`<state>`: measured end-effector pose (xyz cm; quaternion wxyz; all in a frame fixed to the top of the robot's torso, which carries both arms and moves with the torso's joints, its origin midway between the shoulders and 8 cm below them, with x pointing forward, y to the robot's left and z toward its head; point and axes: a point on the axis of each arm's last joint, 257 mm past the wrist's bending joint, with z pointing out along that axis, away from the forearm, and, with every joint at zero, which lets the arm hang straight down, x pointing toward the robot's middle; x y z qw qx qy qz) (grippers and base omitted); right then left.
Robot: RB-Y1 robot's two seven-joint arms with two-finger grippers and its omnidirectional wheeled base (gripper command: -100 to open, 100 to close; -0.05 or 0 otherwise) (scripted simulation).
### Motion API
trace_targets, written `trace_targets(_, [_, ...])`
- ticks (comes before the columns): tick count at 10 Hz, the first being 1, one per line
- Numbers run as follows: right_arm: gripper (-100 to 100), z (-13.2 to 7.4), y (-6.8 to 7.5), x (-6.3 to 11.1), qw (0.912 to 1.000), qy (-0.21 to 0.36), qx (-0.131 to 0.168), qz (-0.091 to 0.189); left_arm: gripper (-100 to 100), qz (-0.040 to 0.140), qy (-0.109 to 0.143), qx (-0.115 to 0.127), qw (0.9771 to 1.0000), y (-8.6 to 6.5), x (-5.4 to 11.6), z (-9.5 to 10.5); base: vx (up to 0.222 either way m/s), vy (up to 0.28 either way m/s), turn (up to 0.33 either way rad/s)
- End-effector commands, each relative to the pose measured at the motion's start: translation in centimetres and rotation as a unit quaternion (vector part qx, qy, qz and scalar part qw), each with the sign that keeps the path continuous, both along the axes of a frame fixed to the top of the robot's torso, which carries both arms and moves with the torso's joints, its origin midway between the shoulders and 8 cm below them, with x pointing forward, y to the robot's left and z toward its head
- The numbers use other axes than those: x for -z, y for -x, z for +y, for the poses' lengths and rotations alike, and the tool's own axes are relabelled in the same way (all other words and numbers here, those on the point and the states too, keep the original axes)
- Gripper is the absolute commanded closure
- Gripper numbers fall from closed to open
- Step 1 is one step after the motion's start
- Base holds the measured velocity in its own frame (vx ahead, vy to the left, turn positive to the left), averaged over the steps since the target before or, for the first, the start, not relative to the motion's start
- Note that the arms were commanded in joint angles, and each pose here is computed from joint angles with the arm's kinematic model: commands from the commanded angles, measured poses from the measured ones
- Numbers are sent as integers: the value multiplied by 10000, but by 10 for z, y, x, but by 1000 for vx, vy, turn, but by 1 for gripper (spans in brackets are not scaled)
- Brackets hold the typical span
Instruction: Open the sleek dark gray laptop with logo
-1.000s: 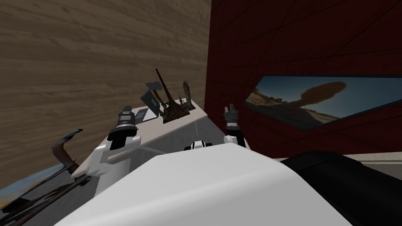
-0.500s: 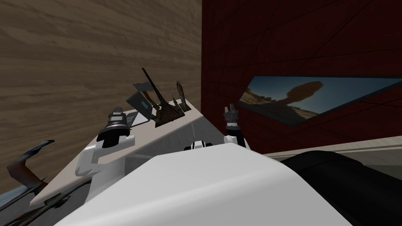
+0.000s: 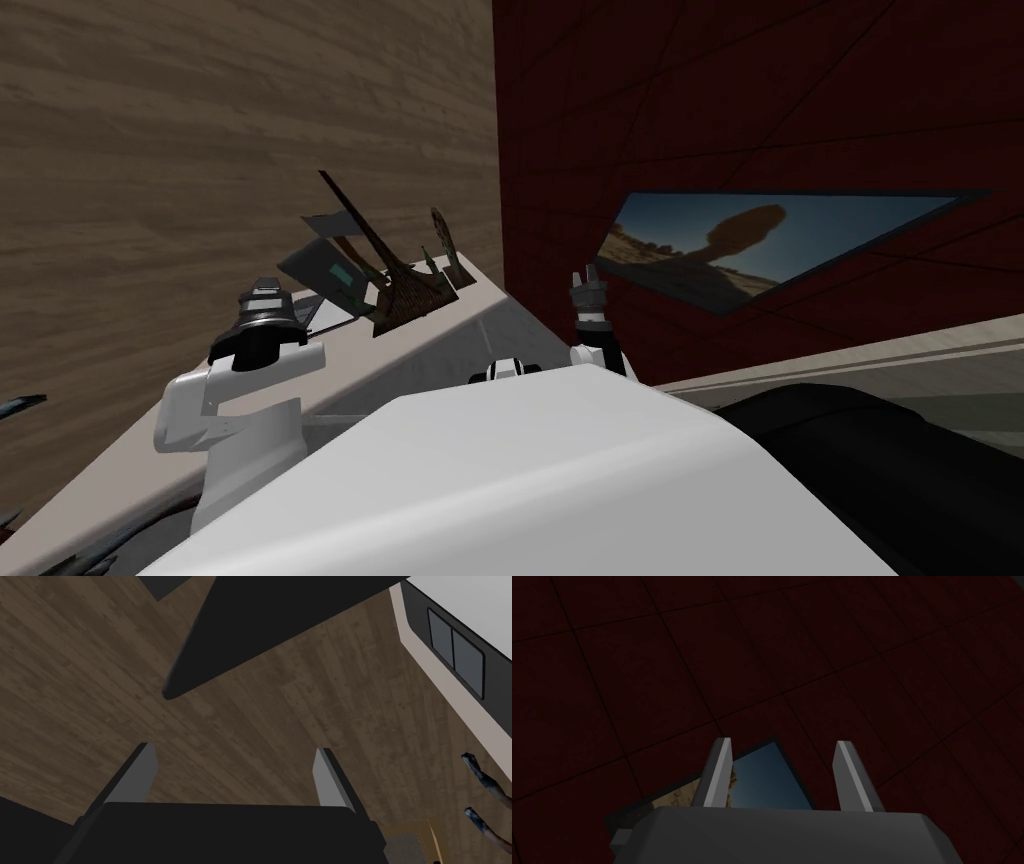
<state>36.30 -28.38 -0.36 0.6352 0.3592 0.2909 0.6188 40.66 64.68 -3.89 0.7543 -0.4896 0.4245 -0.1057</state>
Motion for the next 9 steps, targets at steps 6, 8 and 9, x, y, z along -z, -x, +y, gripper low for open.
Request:
trace_targets(6, [0, 0, 0, 0, 10000, 0, 0, 0, -100, 219, 420, -1232, 9912, 50, -9, 91, 40, -61, -134])
trace_targets(8, [0, 0, 0, 0, 10000, 0, 0, 0, -100, 225, 500, -1454, 9879, 61, -13, 105, 30, -41, -93])
trace_targets(9, [0, 0, 0, 0, 10000, 0, 0, 0, -100, 224, 525, -1535, 9865, 66, -15, 111, 26, -32, -84])
